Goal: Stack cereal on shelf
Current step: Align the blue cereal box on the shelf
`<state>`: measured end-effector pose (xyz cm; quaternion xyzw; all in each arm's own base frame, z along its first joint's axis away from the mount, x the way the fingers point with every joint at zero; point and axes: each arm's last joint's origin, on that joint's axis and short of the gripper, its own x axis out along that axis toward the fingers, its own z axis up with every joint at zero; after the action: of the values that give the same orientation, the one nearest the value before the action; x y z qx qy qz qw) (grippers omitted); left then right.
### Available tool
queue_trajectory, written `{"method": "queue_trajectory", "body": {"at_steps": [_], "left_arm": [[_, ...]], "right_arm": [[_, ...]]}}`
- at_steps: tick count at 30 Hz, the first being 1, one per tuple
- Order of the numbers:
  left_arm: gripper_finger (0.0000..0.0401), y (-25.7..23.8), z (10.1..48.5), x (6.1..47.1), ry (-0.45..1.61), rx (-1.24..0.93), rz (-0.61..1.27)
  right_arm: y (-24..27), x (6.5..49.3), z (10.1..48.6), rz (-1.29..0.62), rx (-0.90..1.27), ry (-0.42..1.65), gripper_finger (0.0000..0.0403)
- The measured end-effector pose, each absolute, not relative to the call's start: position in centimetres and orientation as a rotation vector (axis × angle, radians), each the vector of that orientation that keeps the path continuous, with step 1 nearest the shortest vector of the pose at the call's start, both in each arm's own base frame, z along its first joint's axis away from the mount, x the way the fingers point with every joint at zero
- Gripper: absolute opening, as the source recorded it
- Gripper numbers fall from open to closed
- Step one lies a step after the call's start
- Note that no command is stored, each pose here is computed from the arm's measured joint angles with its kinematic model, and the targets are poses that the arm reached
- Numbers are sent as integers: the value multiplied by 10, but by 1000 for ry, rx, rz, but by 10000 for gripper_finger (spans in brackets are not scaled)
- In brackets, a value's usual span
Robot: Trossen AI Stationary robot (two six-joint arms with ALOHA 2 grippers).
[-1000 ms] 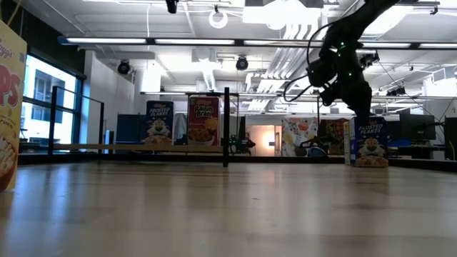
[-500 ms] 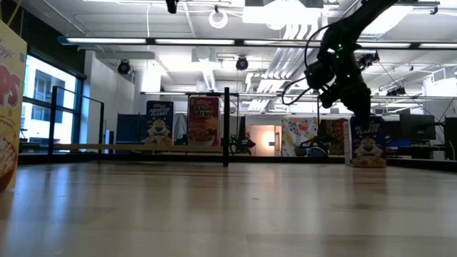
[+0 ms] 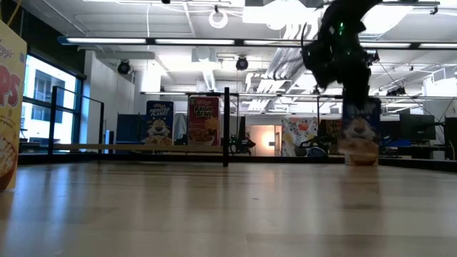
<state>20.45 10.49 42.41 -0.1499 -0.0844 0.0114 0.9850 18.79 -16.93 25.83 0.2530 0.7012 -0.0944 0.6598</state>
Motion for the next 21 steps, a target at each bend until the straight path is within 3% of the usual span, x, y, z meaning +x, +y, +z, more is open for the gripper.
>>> {"method": "queue_trajectory", "body": {"at_steps": [14,21], "left_arm": [[227,100,430,197,-193,-351,-3],[243,89,424,209,-131,-387,-133]], "right_arm": [[-64,245,342,7,531,795,167],[-35,267,356,-13,494,623,167]]}}
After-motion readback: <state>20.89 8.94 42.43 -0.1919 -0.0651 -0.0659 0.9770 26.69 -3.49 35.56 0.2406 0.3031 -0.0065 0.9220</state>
